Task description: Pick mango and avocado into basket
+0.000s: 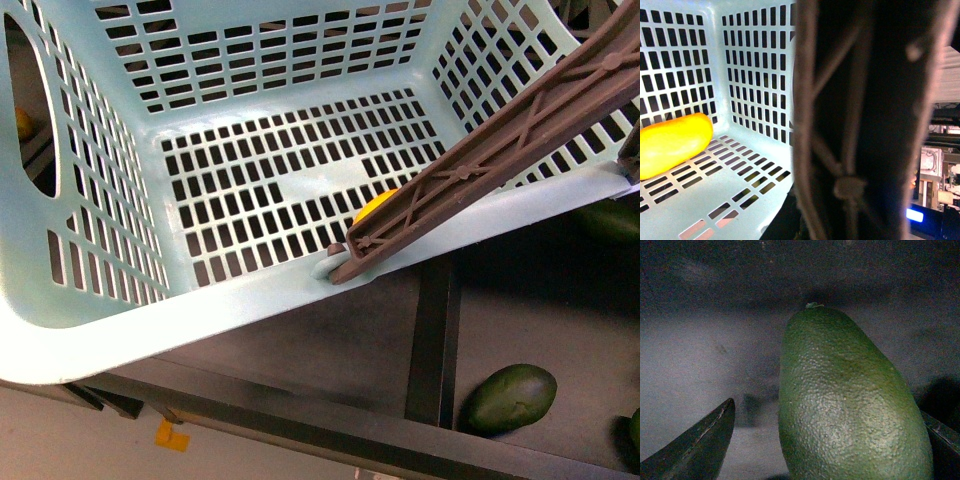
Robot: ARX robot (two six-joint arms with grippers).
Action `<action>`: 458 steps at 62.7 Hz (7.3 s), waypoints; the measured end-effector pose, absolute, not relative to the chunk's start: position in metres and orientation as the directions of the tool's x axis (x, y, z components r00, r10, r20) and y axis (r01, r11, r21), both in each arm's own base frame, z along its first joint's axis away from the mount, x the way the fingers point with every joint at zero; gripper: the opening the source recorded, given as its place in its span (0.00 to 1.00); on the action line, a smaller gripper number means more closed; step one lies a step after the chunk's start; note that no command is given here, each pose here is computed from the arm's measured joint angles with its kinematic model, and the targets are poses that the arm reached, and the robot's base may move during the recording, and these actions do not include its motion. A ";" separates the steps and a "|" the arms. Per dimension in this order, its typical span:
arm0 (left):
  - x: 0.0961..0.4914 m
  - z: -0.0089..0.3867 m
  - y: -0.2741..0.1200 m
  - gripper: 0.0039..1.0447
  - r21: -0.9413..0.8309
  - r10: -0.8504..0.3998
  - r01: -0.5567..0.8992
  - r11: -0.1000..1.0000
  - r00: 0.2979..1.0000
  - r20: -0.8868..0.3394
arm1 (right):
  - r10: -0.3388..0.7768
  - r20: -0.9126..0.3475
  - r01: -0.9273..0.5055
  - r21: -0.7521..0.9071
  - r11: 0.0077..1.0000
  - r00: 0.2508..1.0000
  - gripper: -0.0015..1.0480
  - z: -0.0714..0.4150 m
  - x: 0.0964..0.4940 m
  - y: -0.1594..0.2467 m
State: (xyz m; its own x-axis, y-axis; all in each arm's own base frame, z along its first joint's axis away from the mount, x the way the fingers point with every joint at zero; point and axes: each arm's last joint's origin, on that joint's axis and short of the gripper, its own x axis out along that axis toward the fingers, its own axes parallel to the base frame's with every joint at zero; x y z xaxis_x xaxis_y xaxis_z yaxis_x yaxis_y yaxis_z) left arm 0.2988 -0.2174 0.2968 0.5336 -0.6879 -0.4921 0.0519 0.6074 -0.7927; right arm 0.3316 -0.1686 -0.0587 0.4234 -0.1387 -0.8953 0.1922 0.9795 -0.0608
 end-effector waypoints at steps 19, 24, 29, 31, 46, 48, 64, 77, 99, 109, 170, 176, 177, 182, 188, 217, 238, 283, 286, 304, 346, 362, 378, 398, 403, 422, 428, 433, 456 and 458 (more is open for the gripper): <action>0.299 0.297 -0.217 0.04 -0.793 -0.688 0.052 0.607 0.534 -0.492 | -0.150 -0.902 0.208 -0.069 0.976 0.405 0.55 -0.060 0.329 -0.169; 0.299 0.297 -0.217 0.04 -0.793 -0.688 0.052 0.607 0.533 -0.492 | -0.151 -0.902 0.211 -0.069 0.975 0.405 0.53 -0.059 0.328 -0.170; 0.299 0.297 -0.217 0.04 -0.793 -0.688 0.052 0.607 0.533 -0.492 | -0.151 -0.903 0.214 -0.067 0.974 0.402 0.52 -0.058 0.326 -0.170; 0.299 0.297 -0.217 0.04 -0.793 -0.688 0.052 0.607 0.533 -0.492 | -0.150 -0.904 0.216 -0.066 0.974 0.400 0.52 -0.058 0.325 -0.169; 0.299 0.297 -0.217 0.04 -0.793 -0.688 0.052 0.607 0.534 -0.492 | -0.147 -0.900 0.223 -0.057 0.973 0.411 0.52 -0.043 0.317 -0.169; 0.299 0.297 -0.217 0.04 -0.793 -0.688 0.052 0.607 0.534 -0.492 | -0.147 -0.897 0.222 -0.056 0.973 0.417 0.52 -0.039 0.317 -0.169; 0.299 0.297 -0.217 0.04 -0.793 -0.688 0.052 0.607 0.534 -0.492 | -0.120 -0.830 0.192 -0.016 0.981 0.544 0.52 0.013 0.311 -0.166; 0.299 0.297 -0.217 0.04 -0.793 -0.688 0.052 0.607 0.533 -0.492 | -0.061 -0.725 0.098 0.009 0.995 0.686 0.51 0.084 0.299 -0.142; 0.299 0.297 -0.217 0.04 -0.793 -0.688 0.052 0.608 0.534 -0.492 | 0.079 -0.490 -0.070 0.035 0.997 0.868 0.51 0.200 0.269 -0.087; 0.299 0.297 -0.217 0.04 -0.793 -0.688 0.052 0.607 0.534 -0.492 | 0.144 -0.380 -0.147 0.021 0.989 0.914 0.51 0.244 0.257 -0.050; 0.299 0.297 -0.217 0.04 -0.793 -0.688 0.052 0.607 0.533 -0.492 | 0.453 -0.329 -0.444 0.107 0.890 0.828 0.51 0.238 0.303 0.153; 0.299 0.297 -0.217 0.04 -0.792 -0.685 0.051 0.609 0.536 -0.493 | 0.458 -0.327 -0.449 0.110 0.887 0.827 0.56 0.239 0.304 0.158; 0.299 0.297 -0.217 0.04 -0.792 -0.685 0.050 0.609 0.536 -0.493 | 0.458 -0.326 -0.449 0.109 0.887 0.827 0.57 0.239 0.304 0.158; 0.299 0.297 -0.217 0.04 -0.792 -0.685 0.050 0.609 0.537 -0.493 | 0.455 -0.322 -0.446 0.107 0.889 0.830 0.69 0.240 0.305 0.159; 0.299 0.297 -0.217 0.04 -0.791 -0.682 0.049 0.610 0.540 -0.493 | 0.444 -0.313 -0.435 0.103 0.895 0.840 0.80 0.241 0.305 0.159; 0.299 0.297 -0.218 0.04 -0.792 -0.686 0.051 0.608 0.535 -0.492 | 0.149 -0.098 -0.138 0.109 0.984 0.984 0.84 0.272 0.290 0.120; 0.299 0.297 -0.217 0.04 -0.792 -0.686 0.051 0.608 0.536 -0.492 | 0.004 -0.003 -0.004 0.013 1.000 1.000 0.26 0.221 0.226 0.054; 0.299 0.297 -0.217 0.04 -0.793 -0.687 0.049 0.607 0.535 -0.492 | 0.013 -0.013 -0.013 0.002 1.000 1.000 0.02 0.179 0.155 0.010; 0.299 0.297 -0.217 0.04 -0.793 -0.687 0.049 0.607 0.535 -0.492 | 0.025 -0.014 -0.025 0.003 1.000 1.000 0.02 0.177 0.152 0.005; 0.299 0.297 -0.217 0.04 -0.794 -0.687 0.049 0.606 0.535 -0.492 | 0.001 0.002 -0.001 0.003 1.000 1.000 0.02 0.168 0.137 0.000; 0.299 0.297 -0.217 0.04 -0.794 -0.688 0.049 0.606 0.534 -0.492 | 0.003 0.017 -0.003 0.003 1.000 1.000 0.02 0.172 0.116 0.000; 0.299 0.297 -0.217 0.04 -0.794 -0.687 0.049 0.606 0.535 -0.492 | 0.003 0.018 -0.003 0.003 1.000 1.000 0.02 0.172 0.110 0.000; 0.299 0.297 -0.217 0.04 -0.794 -0.687 0.049 0.606 0.535 -0.492 | 0.002 0.005 -0.002 0.003 1.000 1.000 0.02 0.169 0.098 0.000; 0.299 0.297 -0.217 0.04 -0.793 -0.687 0.050 0.607 0.535 -0.492 | 0.002 0.013 -0.002 0.003 1.000 1.000 0.27 0.169 0.097 0.000; 0.299 0.297 -0.217 0.04 -0.794 -0.687 0.049 0.606 0.535 -0.492 | 0.002 0.012 -0.002 0.003 1.000 1.000 0.41 0.169 0.097 0.000; 0.299 0.297 -0.217 0.04 -0.794 -0.687 0.049 0.606 0.535 -0.492 | 0.002 0.012 -0.002 0.003 1.000 1.000 0.86 0.169 0.097 0.000; 0.299 0.297 -0.217 0.04 -0.794 -0.688 0.049 0.606 0.534 -0.492 | 0.002 0.012 -0.002 0.003 1.000 1.000 0.92 0.169 0.097 0.000; 0.299 0.297 -0.217 0.04 -0.794 -0.688 0.049 0.606 0.534 -0.492 | 0.002 0.012 -0.002 0.003 1.000 1.000 0.92 0.169 0.097 0.000; 0.332 0.297 -0.221 0.04 -0.776 -0.349 -0.146 0.613 0.831 -0.432 | 0.001 0.013 -0.001 0.003 1.000 1.000 0.92 0.169 0.097 0.000; 0.340 0.296 -0.219 0.04 -0.777 -0.339 -0.154 0.610 0.835 -0.433 | 0.001 0.013 -0.001 0.003 1.000 1.000 0.92 0.169 0.097 0.000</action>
State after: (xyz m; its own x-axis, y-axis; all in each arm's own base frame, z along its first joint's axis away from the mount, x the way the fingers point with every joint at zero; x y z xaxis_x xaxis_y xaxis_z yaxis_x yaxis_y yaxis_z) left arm 0.3403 -0.2192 0.2960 0.8352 -0.3395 -0.4327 -0.1545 0.6102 -0.7770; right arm 0.0970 0.0003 0.1691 0.9999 0.0011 0.0132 -0.0012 1.0000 0.0029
